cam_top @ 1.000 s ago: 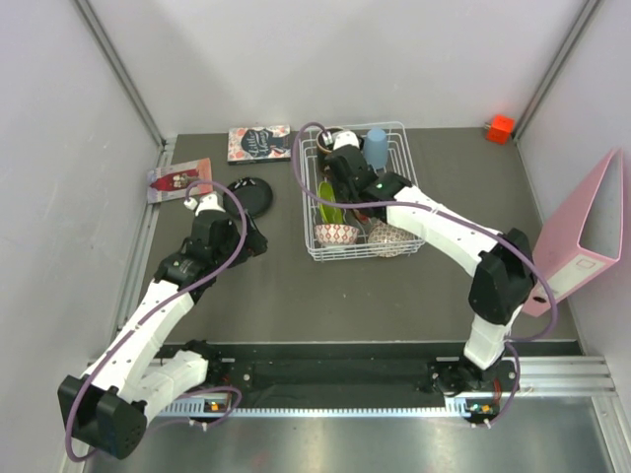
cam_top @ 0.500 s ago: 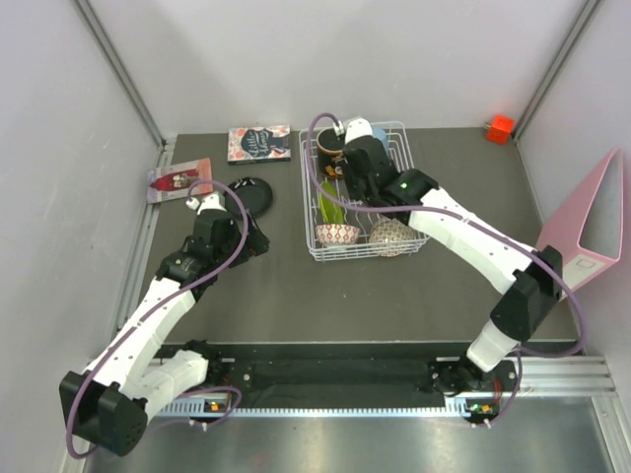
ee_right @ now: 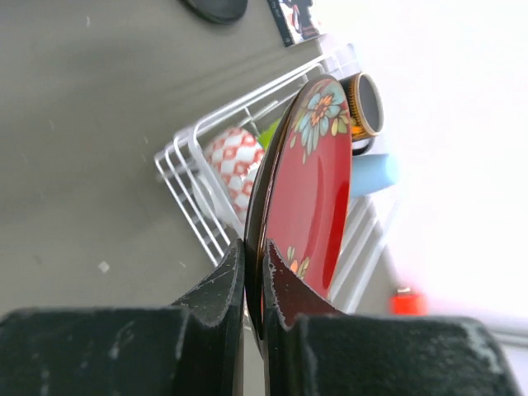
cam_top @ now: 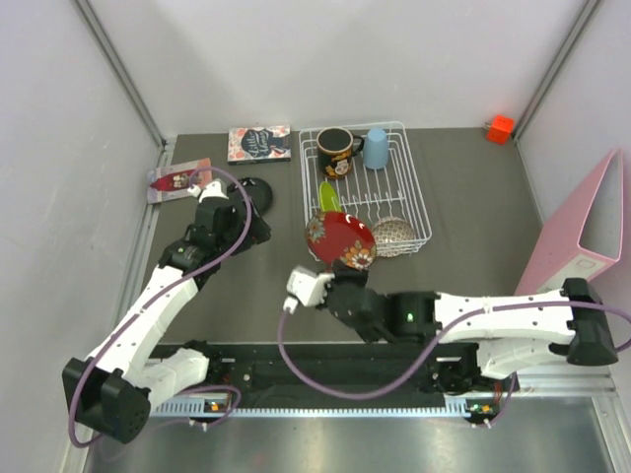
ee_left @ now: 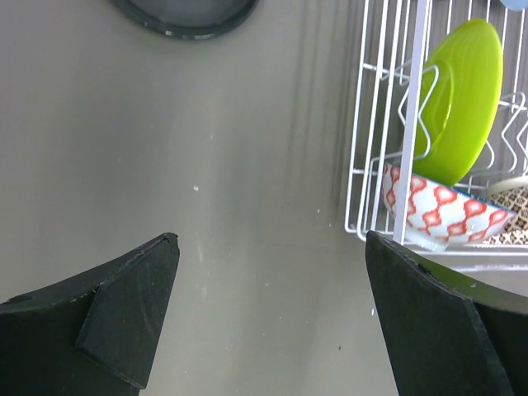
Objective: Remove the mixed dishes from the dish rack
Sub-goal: Pick up the plate from the dish rack, then place the plate at the center of the board.
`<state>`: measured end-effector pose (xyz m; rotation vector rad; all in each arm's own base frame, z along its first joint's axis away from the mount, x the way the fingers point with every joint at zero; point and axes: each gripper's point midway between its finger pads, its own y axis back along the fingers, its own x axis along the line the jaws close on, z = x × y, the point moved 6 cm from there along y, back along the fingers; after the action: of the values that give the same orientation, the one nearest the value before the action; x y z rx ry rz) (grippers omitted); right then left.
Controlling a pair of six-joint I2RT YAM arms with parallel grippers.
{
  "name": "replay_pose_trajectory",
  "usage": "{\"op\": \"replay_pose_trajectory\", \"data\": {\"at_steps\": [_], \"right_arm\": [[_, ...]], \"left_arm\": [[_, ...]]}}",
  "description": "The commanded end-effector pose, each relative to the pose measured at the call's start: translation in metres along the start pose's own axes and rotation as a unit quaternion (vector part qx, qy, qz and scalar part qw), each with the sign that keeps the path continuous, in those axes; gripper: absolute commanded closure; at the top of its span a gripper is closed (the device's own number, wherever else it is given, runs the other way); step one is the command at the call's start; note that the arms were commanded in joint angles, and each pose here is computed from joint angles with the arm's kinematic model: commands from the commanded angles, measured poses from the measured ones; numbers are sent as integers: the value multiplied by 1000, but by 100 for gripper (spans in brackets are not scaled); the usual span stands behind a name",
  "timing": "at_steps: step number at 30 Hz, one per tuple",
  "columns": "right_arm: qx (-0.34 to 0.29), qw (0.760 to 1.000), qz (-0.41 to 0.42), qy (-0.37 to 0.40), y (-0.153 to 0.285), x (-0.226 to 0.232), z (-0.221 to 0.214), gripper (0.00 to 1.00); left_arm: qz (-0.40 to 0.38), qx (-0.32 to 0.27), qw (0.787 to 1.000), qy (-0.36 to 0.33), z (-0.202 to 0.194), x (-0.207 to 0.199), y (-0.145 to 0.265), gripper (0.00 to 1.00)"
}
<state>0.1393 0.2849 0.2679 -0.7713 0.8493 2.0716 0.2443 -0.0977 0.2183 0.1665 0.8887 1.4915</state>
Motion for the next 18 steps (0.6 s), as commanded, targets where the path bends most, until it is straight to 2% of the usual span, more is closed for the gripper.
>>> {"op": "replay_pose_trajectory", "data": {"at_steps": [1,4,6,7,9,12,18], "right_arm": [[-15,991,-129,32,43,-30,-4,100],[-32,985,-136,98,63,-5,-15,100],[-26,976,-136,168,74,15,-28,100],[-33,975,-138,172,77,20,-29,100],[-41,962,-131,236,84,38,-40,100],[-55,953,-126,271,90,56,-49,100],[-70,953,-108,276,88,73,-47,100]], "left_arm": [[-10,-36,999,-9,23,-13,2,1],[-23,-25,999,-20,22,-16,2,1],[-42,-17,998,-32,22,-21,4,1],[-55,-12,998,-36,21,-24,4,1],[-134,4,990,-48,15,-39,10,1],[-253,22,965,-61,1,-57,21,1],[-354,82,930,-62,-19,-70,35,1]]}}
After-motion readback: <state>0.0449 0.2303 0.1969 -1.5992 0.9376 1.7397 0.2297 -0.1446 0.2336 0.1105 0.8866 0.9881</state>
